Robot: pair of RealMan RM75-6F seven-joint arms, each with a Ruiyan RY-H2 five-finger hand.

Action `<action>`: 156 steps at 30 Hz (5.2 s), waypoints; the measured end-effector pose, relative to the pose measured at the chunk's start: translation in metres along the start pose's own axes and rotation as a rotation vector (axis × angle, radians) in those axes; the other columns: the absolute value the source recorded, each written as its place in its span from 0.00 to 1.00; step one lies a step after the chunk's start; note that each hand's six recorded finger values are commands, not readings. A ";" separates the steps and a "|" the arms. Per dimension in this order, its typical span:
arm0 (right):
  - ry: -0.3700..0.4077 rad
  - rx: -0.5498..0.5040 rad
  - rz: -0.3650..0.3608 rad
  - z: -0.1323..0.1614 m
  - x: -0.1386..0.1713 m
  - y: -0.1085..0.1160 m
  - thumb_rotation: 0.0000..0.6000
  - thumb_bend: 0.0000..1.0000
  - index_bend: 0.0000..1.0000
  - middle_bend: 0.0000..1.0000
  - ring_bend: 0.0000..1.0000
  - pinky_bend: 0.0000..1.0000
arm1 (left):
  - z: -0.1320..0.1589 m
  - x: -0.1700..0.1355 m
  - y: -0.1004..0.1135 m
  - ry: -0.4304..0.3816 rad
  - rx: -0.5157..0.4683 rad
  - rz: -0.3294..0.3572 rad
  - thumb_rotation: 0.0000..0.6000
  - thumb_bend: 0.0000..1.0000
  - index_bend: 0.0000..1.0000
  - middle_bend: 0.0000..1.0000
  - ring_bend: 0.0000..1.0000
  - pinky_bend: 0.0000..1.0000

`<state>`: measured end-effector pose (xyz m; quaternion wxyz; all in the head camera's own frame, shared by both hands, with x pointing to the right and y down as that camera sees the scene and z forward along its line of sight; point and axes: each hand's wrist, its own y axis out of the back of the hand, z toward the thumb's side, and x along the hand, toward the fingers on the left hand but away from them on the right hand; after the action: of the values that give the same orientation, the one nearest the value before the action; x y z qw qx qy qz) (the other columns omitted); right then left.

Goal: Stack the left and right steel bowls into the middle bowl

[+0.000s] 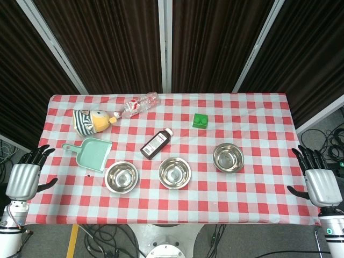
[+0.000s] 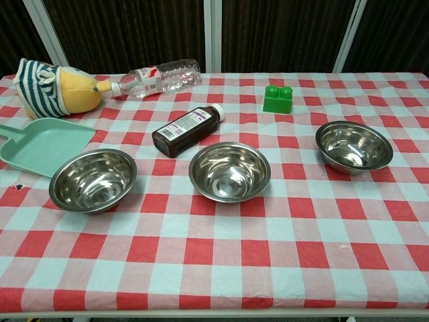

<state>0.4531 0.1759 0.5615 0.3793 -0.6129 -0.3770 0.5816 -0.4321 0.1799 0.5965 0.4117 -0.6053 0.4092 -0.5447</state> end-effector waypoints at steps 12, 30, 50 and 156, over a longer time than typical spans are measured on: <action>0.013 0.009 0.008 0.003 -0.005 0.000 1.00 0.03 0.00 0.03 0.00 0.01 | 0.005 0.003 0.002 -0.010 -0.010 0.009 1.00 0.09 0.26 0.26 0.21 0.29; 0.305 0.193 0.076 0.099 -0.071 -0.039 1.00 0.12 0.33 0.34 0.76 0.73 | -0.009 -0.004 0.002 0.012 -0.015 0.025 1.00 0.09 0.26 0.26 0.21 0.29; 0.363 0.325 0.201 0.120 -0.102 -0.110 1.00 0.13 0.35 0.35 0.82 0.77 | -0.027 -0.006 0.006 0.048 -0.021 0.039 1.00 0.10 0.26 0.26 0.21 0.29; 0.773 0.360 0.292 0.322 -0.097 -0.103 1.00 0.00 0.14 0.20 0.85 0.78 | -0.058 -0.013 -0.007 0.126 -0.024 0.009 1.00 0.11 0.26 0.26 0.21 0.29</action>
<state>0.1258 0.1411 0.6845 0.5068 -0.7561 -0.0098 0.4139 -0.4901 0.1916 0.6024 0.3804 -0.5729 0.4436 -0.5748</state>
